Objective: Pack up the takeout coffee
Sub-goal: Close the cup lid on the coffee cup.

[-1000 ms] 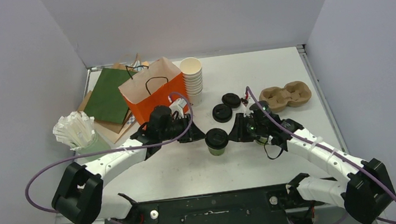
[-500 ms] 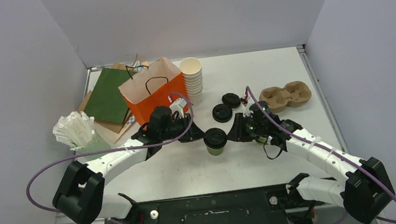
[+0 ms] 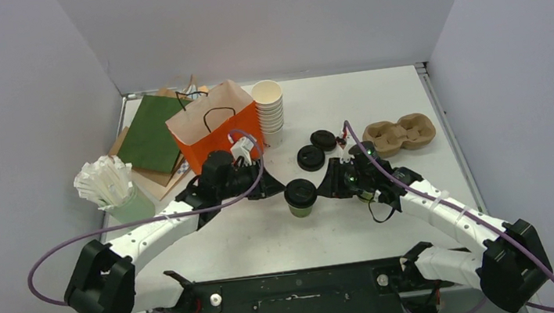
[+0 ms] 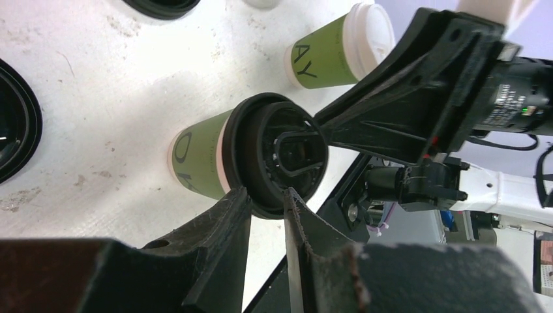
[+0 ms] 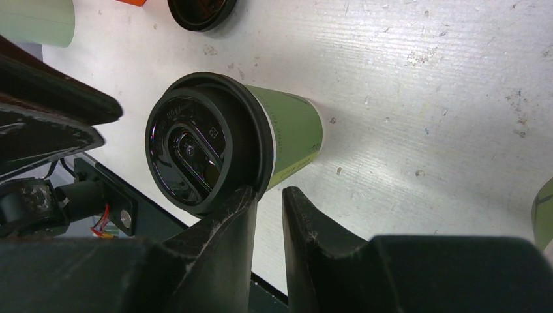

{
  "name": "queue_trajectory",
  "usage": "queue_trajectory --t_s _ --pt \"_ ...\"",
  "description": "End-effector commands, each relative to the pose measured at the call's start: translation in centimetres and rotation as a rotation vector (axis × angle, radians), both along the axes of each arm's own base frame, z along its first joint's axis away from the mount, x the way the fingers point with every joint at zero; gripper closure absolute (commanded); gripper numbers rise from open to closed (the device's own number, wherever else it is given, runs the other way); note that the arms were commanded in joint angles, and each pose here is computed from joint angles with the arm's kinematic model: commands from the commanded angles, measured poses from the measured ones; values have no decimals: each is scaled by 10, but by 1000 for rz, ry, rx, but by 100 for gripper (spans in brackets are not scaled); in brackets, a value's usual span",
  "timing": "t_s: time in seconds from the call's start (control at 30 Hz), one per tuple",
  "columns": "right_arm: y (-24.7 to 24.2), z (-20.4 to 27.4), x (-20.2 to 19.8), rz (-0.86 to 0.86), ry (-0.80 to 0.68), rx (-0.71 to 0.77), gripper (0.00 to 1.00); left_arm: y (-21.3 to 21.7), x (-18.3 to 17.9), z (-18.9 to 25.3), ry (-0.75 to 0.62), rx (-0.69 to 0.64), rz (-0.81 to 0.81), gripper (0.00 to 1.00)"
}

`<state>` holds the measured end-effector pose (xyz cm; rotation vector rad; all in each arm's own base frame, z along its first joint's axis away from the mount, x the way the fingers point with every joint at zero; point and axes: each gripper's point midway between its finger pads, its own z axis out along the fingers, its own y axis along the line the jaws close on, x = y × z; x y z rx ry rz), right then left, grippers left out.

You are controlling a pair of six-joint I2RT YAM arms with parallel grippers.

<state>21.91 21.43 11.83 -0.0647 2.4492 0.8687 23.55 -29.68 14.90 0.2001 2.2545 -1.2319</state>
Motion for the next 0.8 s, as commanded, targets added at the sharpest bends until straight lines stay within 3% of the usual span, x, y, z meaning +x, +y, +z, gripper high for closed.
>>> queue_trajectory --t_s 0.0,0.77 --pt "0 0 3 -1 -10 -1 78 5 5 31 -75 -37 27 76" --pt "0 6 4 6 -22 0 78 14 9 0 -5 -22 60 71"
